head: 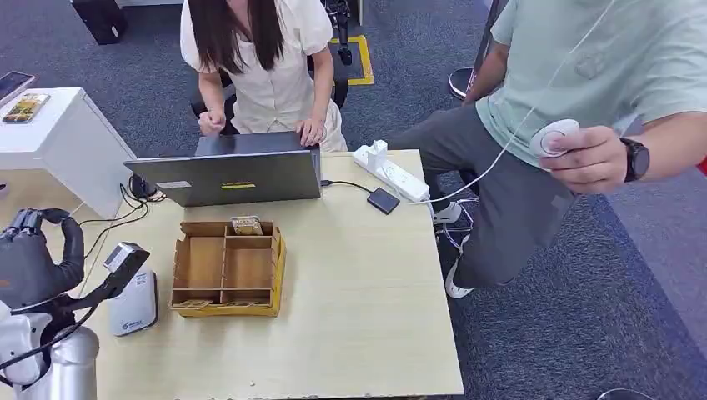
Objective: Pass the card to the sensor for recognition and then transmit it.
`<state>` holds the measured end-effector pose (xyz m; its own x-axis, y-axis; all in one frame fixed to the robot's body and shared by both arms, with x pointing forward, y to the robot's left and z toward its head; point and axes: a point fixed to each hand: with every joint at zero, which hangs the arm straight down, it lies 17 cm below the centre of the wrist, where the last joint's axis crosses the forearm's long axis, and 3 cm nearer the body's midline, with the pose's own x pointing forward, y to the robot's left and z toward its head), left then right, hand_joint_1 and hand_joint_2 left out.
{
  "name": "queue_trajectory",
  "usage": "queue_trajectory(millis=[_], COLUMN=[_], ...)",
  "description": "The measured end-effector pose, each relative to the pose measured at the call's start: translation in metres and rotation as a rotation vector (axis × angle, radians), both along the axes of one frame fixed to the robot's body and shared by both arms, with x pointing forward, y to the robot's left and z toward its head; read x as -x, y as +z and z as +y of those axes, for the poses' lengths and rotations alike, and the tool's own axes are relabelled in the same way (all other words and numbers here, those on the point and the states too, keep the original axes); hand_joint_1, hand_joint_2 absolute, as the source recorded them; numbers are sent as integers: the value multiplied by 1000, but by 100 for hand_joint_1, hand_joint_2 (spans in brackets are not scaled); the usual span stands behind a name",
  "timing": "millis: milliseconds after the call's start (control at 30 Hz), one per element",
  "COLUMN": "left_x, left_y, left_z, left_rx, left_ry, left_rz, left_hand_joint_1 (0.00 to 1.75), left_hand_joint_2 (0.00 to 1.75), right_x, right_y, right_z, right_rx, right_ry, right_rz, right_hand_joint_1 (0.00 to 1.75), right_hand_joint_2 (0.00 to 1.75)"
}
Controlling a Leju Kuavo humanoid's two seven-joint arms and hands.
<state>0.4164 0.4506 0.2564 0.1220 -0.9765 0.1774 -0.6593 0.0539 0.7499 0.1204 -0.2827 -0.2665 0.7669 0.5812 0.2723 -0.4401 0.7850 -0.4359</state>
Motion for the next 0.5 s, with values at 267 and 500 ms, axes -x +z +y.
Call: queue_trajectory(millis=[267,500], left_x=[1,0], left_y=[9,13], left_z=[-2,-6], left_rx=[-3,-46], left_ry=[0,7], left_rz=[-21,-15], left_hand_joint_1=[175,175], left_hand_joint_2=[175,175], right_x=[0,0], right_y=[0,0], right_z=[0,1], right_rx=[0,-2], right_ry=[0,4], right_rz=[0,2], right_hand_joint_1=[0,0], right_hand_joint_2=[0,0])
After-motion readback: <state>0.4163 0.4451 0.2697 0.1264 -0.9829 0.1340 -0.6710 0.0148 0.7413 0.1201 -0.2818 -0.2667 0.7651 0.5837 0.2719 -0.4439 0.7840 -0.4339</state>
